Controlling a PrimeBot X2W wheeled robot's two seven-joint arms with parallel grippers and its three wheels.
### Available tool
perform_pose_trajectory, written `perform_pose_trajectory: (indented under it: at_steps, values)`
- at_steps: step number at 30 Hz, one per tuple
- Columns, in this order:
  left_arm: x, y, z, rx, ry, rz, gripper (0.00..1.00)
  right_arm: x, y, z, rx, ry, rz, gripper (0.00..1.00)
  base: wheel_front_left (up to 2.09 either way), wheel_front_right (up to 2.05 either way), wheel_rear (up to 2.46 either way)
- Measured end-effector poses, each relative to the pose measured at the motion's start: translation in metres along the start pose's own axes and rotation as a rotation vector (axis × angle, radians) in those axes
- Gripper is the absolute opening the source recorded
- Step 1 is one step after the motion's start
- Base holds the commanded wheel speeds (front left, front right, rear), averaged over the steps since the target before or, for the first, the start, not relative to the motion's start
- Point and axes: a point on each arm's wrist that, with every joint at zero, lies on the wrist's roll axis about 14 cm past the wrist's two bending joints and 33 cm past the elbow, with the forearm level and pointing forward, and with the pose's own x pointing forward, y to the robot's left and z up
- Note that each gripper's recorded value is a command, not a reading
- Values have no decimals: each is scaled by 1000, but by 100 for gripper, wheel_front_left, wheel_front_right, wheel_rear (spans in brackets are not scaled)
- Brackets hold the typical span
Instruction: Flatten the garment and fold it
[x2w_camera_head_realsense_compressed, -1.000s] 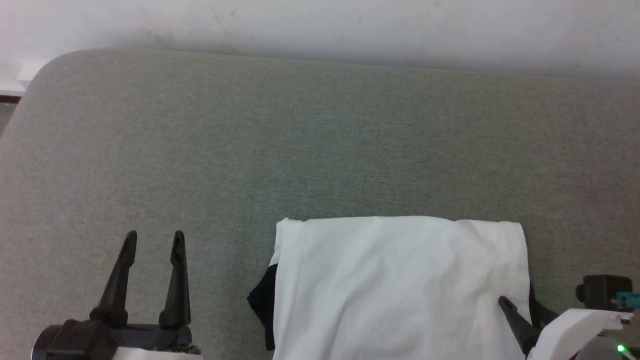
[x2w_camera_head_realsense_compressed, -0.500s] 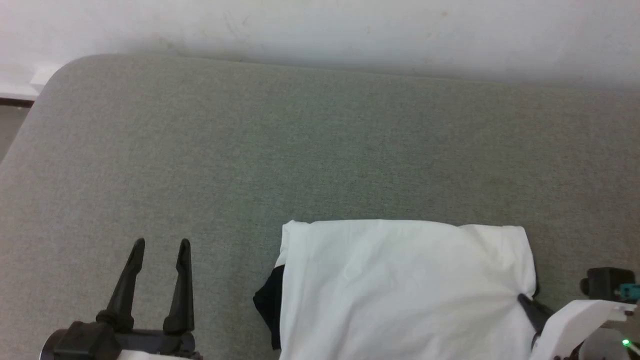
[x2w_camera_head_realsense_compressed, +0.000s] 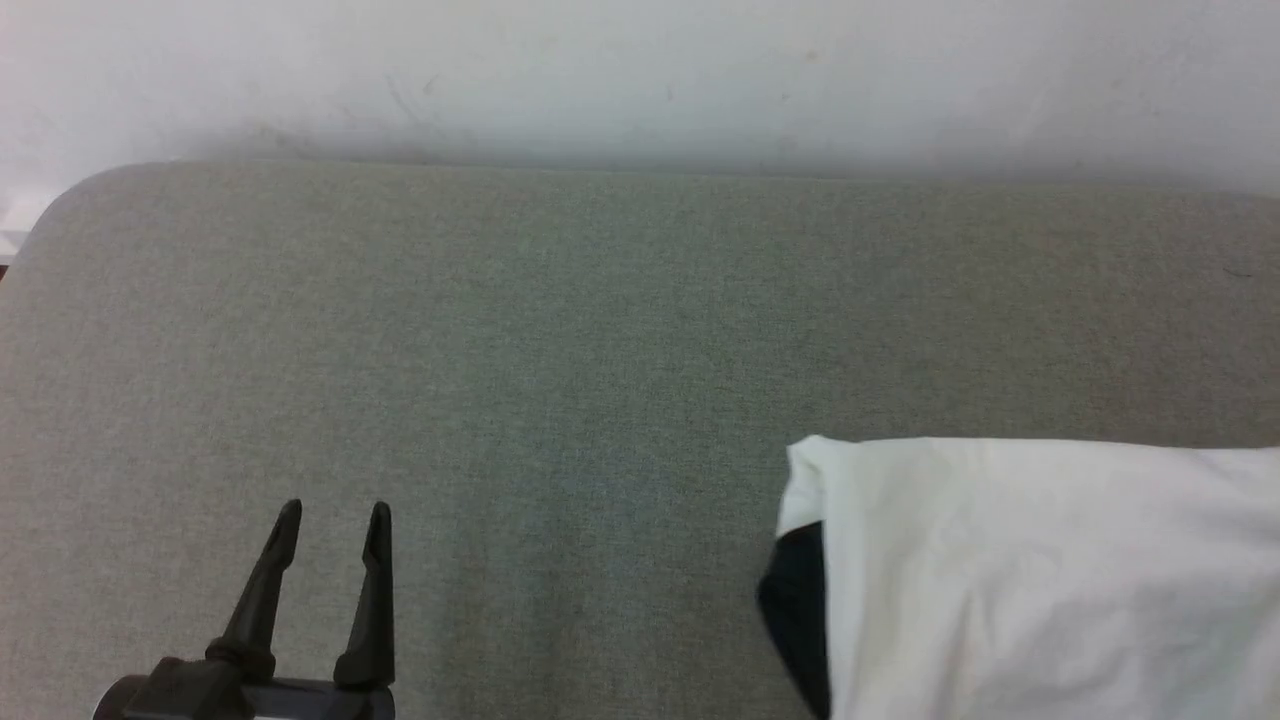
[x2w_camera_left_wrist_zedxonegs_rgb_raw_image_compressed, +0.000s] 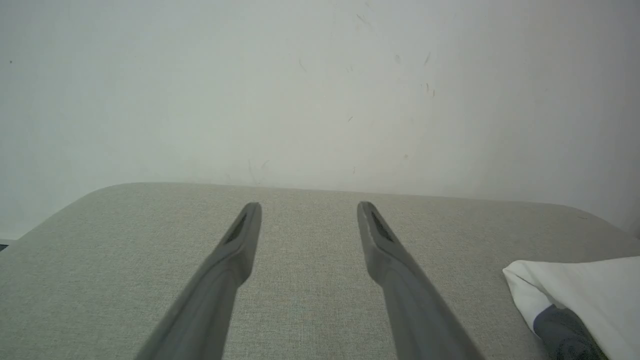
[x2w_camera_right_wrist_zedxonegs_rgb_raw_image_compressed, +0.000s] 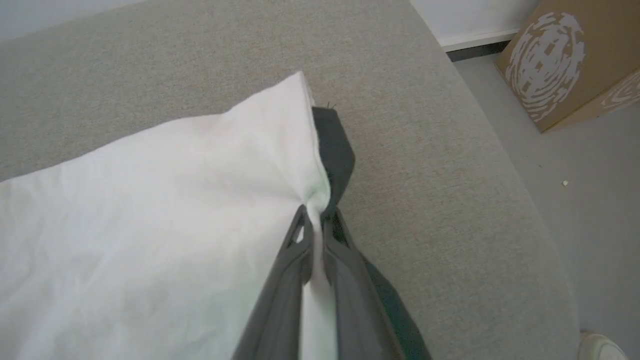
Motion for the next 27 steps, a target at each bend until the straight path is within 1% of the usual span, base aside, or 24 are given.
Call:
perform_pose_trajectory:
  at_steps: [3,5,7,11,14,17,23,27]
  values:
    - [0,-1,0,-1,0,-3,100,-2,-17,2,-6,-3,-48,0,0,0,0]
    - [0,-1,0,-1,0,-5,100,-2,-14,2,-3,-5,-38,0,0,0,0]
    - [1,-3,0,-2,0,-9,100,-1,-1,5,10,-16,0,0,0,0,0]
    - [2,-6,-2,-6,3,-19,100,-5,39,11,9,-23,120,0,0,0,0]
    - [2,-7,-3,-10,7,-22,100,-12,78,11,2,3,243,0,0,0,0]
    - [1,-8,-5,-14,14,-22,100,-26,118,13,-30,22,369,0,0,0,0]
    - [-2,-10,-10,-37,27,-11,100,-51,172,5,-95,80,553,0,0,0,0]
    - [-4,-9,-13,-48,35,-4,100,-63,203,-6,-142,120,651,0,0,0,0]
